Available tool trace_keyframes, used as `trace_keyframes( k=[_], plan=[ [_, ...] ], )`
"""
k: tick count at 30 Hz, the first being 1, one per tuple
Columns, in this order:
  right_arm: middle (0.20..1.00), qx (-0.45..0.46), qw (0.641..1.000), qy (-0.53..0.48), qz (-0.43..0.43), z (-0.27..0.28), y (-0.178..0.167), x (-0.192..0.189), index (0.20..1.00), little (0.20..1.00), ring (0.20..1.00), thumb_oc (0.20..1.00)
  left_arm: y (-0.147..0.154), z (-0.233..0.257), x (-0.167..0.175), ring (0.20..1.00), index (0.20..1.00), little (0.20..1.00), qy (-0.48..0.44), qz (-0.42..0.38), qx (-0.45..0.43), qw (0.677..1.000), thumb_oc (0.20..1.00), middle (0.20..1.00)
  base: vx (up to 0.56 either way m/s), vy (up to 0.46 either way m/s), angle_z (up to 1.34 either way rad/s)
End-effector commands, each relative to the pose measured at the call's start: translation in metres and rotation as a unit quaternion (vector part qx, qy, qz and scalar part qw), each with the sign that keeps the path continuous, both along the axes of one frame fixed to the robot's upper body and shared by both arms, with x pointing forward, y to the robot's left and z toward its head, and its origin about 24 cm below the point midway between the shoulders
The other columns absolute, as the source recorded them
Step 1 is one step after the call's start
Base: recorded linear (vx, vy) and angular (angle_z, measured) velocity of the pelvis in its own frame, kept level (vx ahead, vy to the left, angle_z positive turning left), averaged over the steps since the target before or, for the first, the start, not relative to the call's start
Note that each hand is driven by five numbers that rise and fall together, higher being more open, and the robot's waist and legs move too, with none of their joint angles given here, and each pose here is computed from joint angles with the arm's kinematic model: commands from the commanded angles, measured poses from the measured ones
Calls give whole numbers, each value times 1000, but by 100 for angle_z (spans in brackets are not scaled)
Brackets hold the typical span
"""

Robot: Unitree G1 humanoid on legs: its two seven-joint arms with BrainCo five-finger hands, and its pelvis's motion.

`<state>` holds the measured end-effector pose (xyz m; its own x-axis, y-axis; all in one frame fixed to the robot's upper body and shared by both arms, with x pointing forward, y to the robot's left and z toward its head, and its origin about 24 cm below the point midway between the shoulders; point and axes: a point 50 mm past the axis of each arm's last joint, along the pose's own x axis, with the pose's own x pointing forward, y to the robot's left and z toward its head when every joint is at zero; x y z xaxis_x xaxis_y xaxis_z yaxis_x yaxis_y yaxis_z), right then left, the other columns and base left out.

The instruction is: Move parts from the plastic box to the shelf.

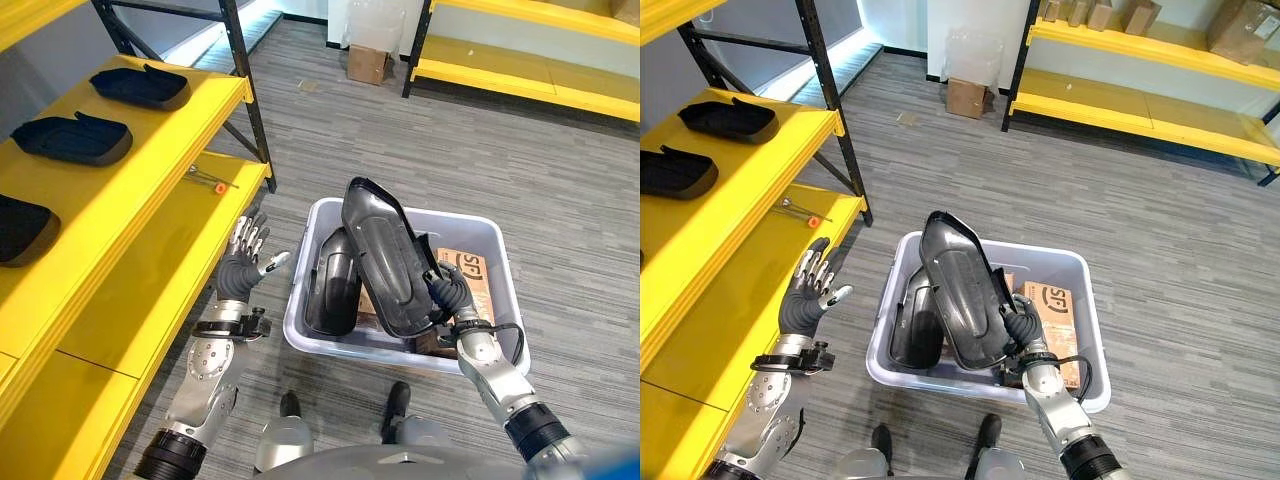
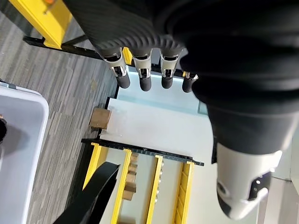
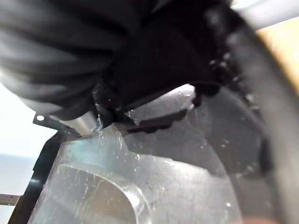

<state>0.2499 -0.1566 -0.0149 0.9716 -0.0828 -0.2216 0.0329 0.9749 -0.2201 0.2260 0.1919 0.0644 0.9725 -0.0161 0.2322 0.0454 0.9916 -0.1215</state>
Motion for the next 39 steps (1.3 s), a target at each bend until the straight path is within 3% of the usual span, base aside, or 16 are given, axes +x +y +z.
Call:
trace_keyframes(
  k=[1, 24, 31, 39],
  plan=[
    [200, 24, 994, -110, 5, 43, -1, 22, 200, 200, 200, 200, -12, 18, 7, 1000, 1000, 1000, -50, -34, 0, 998, 1000, 1000, 6, -22, 7],
    [200, 32, 993, -112, 18, 42, -5, 12, 200, 200, 200, 200, -21, 2, 2, 1000, 1000, 1000, -21, -52, -29, 998, 1000, 1000, -54, -43, 41],
    [200, 33, 993, -104, 31, 43, -1, 14, 200, 200, 200, 200, -28, 3, 7, 1000, 1000, 1000, -20, -56, -34, 998, 1000, 1000, -24, 221, 28],
    [200, 94, 991, -74, 63, 42, 7, 13, 200, 200, 200, 200, -29, 4, 10, 1000, 1000, 1000, -10, -48, -18, 999, 1000, 1000, -21, 418, 73]
  ],
)
